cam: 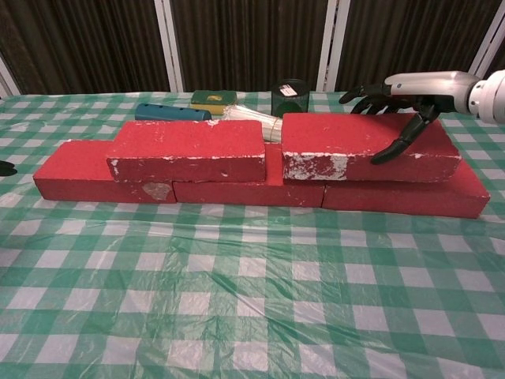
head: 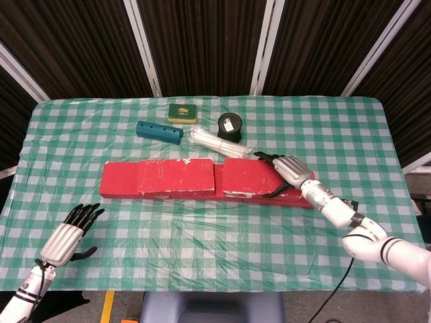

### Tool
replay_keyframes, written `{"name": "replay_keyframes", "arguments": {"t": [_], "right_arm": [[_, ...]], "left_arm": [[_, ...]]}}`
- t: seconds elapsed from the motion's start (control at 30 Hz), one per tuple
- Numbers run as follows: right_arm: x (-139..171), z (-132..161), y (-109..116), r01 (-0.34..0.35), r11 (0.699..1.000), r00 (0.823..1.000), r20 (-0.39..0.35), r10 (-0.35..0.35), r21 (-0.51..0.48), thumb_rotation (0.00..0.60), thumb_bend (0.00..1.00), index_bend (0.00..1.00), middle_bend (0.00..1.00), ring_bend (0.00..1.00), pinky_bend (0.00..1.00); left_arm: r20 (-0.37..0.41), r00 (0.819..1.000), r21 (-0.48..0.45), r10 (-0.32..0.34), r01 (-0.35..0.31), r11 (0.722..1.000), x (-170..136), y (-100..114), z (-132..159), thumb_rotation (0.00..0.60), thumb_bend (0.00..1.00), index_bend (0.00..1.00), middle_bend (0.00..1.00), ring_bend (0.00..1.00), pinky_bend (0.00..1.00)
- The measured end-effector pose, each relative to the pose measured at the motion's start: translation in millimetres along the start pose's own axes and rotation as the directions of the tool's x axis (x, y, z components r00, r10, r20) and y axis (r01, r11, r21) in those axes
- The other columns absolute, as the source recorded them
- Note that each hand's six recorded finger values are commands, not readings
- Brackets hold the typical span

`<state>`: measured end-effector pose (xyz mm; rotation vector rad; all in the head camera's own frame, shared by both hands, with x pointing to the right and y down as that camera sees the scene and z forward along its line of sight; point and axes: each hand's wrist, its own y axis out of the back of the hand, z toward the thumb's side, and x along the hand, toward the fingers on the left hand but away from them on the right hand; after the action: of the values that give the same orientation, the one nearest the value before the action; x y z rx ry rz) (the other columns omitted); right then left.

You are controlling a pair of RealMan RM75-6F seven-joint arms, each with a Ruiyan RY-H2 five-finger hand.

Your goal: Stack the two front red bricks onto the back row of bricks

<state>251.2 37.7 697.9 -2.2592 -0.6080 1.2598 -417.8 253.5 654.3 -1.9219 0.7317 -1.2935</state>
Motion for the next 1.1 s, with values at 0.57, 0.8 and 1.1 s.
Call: {"name": "replay_keyframes", "arguments": {"t": [0.57, 0.8, 1.1], "right_arm": [[-11, 5, -5, 0.004, 1.0, 1.0, -0.013, -0.004, -0.005, 0.6, 0.18, 0.17, 0.3, 0.29, 0.51], [-13, 7, -6, 0.008, 1.0, 1.0, -0.017, -0.008, -0.002, 0.6, 0.18, 0.16, 0.3, 0.29, 0.51], [-15, 9, -7, 0.007, 1.0, 1.0, -0.017, -0.007, 0.005, 0.6, 0.18, 0.07, 0.29, 0.26, 0.45]], "left_arm": [[-0.003, 1.0, 0.003, -0.005, 0.006, 1.0, 1, -1, -1, 0.6, 0.24, 0.0, 0.0, 0.0, 0.02], [-0.003, 1.0, 0.002, -0.013, 0.013, 1.0, 2, -3, -1, 0.6, 0.24, 0.0, 0.0, 0.0, 0.02], [-0.002, 1.0, -0.002, -0.016, 0.016, 1.0, 2, -3, -1, 0.6, 0.24, 0.0, 0.0, 0.0, 0.02]]}}
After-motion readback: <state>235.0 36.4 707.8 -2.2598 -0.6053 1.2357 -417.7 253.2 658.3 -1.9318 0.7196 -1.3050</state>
